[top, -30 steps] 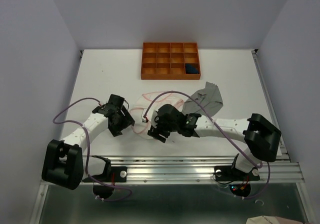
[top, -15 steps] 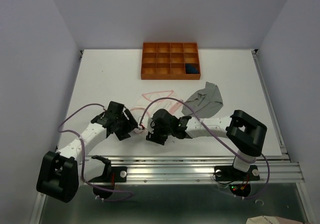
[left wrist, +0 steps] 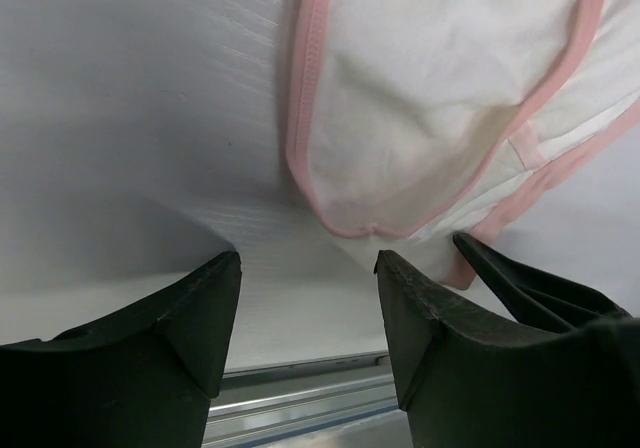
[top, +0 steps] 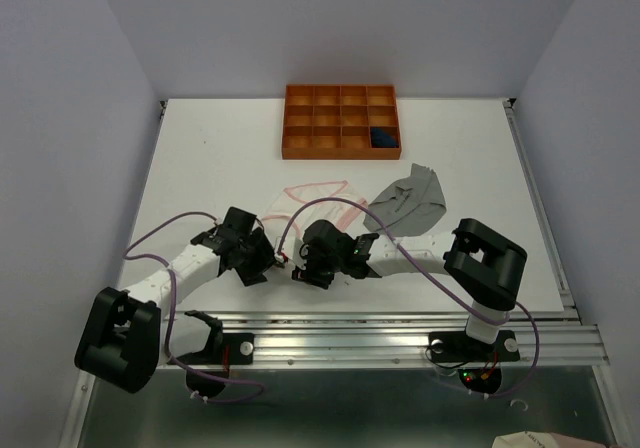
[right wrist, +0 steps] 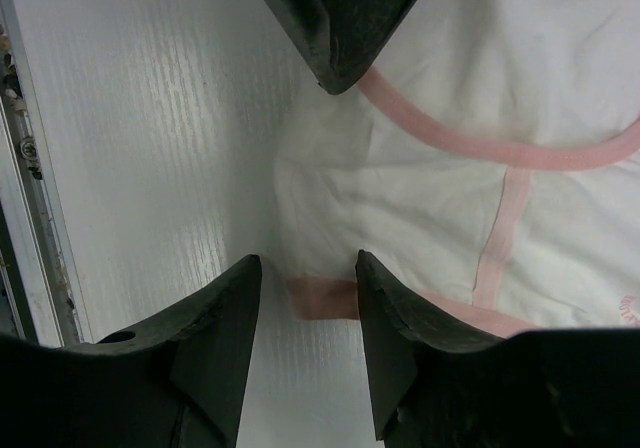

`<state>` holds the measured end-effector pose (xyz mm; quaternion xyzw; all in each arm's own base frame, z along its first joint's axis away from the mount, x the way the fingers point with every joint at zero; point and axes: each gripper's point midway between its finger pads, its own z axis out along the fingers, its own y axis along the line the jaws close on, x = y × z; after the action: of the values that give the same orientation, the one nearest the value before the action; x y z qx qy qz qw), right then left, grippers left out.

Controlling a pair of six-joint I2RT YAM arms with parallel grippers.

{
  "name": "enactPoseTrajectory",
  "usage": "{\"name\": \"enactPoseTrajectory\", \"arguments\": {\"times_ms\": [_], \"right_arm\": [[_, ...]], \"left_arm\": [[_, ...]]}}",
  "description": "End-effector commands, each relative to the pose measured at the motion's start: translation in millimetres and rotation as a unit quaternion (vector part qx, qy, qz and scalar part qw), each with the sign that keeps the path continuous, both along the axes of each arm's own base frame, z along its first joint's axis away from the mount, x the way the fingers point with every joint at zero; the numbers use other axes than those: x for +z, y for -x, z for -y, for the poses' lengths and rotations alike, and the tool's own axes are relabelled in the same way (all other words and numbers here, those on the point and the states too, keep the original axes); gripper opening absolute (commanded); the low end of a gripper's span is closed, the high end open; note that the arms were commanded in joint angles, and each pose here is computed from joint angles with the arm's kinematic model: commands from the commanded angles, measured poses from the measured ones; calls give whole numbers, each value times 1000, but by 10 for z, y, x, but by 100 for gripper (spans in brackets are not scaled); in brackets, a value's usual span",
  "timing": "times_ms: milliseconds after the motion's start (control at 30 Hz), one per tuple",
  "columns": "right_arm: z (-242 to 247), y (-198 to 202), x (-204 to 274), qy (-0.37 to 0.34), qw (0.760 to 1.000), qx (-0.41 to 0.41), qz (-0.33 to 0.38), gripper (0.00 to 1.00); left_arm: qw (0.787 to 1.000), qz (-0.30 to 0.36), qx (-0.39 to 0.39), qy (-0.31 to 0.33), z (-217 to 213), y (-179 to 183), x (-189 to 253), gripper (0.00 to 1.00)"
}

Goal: Roll the underwear
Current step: Fold the underwear

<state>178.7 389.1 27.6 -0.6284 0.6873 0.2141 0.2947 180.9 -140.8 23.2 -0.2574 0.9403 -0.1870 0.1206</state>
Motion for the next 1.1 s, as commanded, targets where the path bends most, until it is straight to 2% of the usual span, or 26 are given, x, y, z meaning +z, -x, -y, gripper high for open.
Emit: {"name": "enactPoseTrajectory", "arguments": {"times_ms": [0, 167, 300, 433, 467, 500, 533, 633, 700, 800, 900, 1067], "right_arm": [[-66, 41, 24, -17, 1000, 10, 2, 48], [-54, 52, -15, -13, 1000, 11, -2, 47], [-107, 11, 34, -26, 1000, 9, 8, 41], [-125, 10, 60, -33, 999, 5, 7, 39], [-131, 9, 59, -36, 999, 4, 7, 38], [-134, 11, 65, -38, 999, 4, 6, 37], [-134, 15, 58, -39, 999, 1, 4, 34], [-126, 10, 22, -37, 999, -7, 0, 26], [-128, -19, 29, -39, 999, -25, -2, 15], [-155, -35, 135, -55, 998, -38, -3, 6], [-237, 92, 359, -97, 994, -29, -33, 1], [-261, 378, 558, -135, 986, -3, -99, 1]], "left_arm": [[1000, -1, 9, -23, -62, -48, -111, 67], [999, -1, 12, -40, -77, -139, -144, 63], [998, -11, 5, -57, -104, -131, -196, 50], [997, -20, -6, -69, -120, -72, -256, 37], [997, -21, -11, -71, -117, -56, -262, 24], [997, -18, -11, -77, -129, -64, -263, 18], [996, -19, -11, -81, -143, -60, -265, 0], [996, -15, -13, -82, -142, -66, -249, 0], [996, -10, -6, -85, -167, -57, -213, 0], [996, 2, 14, -87, -213, -58, -99, 0], [997, 25, 22, -72, -198, -74, 43, 0], [997, 42, 35, -57, -202, -53, 236, 0]]}}
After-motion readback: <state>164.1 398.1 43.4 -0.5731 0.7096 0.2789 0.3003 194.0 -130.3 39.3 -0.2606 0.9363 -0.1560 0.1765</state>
